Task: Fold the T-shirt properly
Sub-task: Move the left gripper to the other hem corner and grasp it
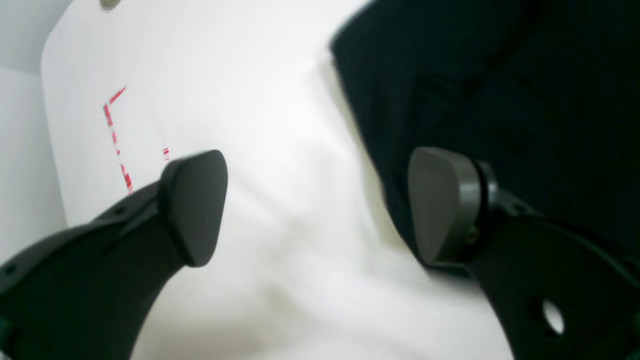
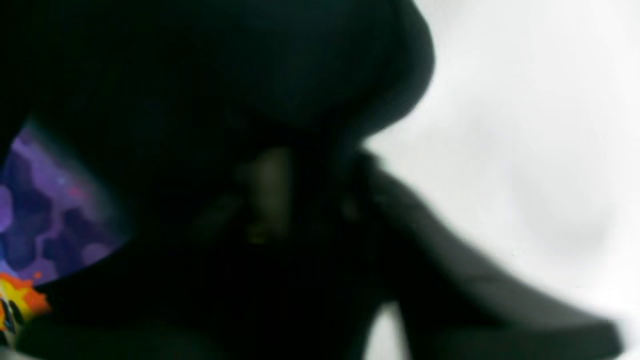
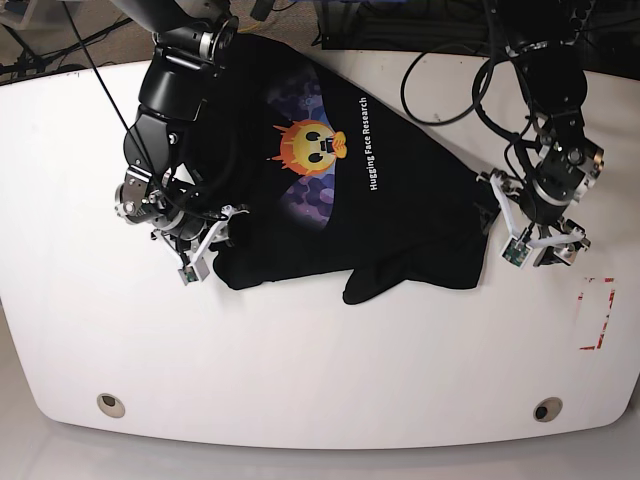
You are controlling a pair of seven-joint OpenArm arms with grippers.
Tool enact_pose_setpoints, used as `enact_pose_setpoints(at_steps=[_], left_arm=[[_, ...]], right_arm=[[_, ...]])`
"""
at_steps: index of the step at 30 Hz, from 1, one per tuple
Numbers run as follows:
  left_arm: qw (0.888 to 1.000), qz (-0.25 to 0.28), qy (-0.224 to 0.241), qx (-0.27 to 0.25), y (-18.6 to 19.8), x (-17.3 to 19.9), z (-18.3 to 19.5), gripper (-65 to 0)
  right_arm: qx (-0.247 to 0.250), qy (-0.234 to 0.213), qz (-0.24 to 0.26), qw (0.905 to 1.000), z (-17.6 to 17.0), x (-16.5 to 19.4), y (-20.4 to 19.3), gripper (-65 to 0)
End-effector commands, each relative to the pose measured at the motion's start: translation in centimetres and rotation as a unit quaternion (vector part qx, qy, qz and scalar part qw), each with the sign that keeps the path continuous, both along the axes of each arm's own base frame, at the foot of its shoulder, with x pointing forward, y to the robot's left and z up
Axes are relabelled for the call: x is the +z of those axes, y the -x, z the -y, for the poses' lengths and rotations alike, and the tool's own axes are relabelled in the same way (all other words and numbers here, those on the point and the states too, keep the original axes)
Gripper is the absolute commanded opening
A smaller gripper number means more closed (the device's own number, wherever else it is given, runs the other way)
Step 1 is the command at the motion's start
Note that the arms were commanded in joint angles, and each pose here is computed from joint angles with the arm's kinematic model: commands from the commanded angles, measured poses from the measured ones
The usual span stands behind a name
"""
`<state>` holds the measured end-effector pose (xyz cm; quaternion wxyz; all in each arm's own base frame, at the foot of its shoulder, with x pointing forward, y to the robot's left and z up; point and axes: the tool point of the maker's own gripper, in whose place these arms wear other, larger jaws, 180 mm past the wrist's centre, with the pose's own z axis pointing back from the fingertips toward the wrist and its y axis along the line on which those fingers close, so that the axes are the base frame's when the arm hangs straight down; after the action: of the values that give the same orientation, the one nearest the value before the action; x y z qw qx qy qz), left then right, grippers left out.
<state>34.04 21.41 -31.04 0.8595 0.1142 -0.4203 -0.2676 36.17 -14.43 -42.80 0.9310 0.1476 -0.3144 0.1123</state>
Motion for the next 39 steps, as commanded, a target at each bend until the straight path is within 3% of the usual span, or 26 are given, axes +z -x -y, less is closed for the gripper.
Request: enact_pose_setpoints(at_steps=[1,3,12,21,28,33,35,39], left_arm=[[0.999,0.034,0.021,0.036,-2.4,1.5,-1.1,-12.1],[0.998,0.037,0.034,0.047,-3.4,1.4,-1.2,-12.1],[0.986,0.017,0.115,0.121,-7.3,-1.1,-0.6,-12.1],[0.971,-0.036,0.189,0.139,-8.6,-6.3,1.1,-11.9],[0.965,-0.070,0.214,0.138,-8.7,-9.2,2.2,-11.9],[0.961,-0.069,0.231,0.137,-8.6,-9.2,2.6,-13.3],[0.958,-0.066,0.242,0.137,-8.7,-9.0,2.7,-20.1],[0.957,-0.065,0.248,0.138,-8.8,-9.0,2.7,-50.6]], right_arm=[[0.007,0.027,-0.033,0.9991,0.8,-0.9,1.0,-61.7],[0.007,0.027,-0.033,0.9991,0.8,-0.9,1.0,-65.0],[0.007,0.026,-0.033,0.9991,0.8,-0.9,1.0,-65.0],[0.006,0.026,-0.034,0.9991,0.8,-0.9,1.0,-65.0],[0.005,0.026,-0.033,0.9991,0.9,-0.9,1.0,-65.0],[0.003,0.029,-0.026,0.9992,1.1,-0.5,0.8,-65.0],[0.003,0.036,-0.017,0.9992,1.3,0.0,0.8,-65.0],[0.001,0.051,0.008,0.9987,1.8,1.5,0.6,-65.0]])
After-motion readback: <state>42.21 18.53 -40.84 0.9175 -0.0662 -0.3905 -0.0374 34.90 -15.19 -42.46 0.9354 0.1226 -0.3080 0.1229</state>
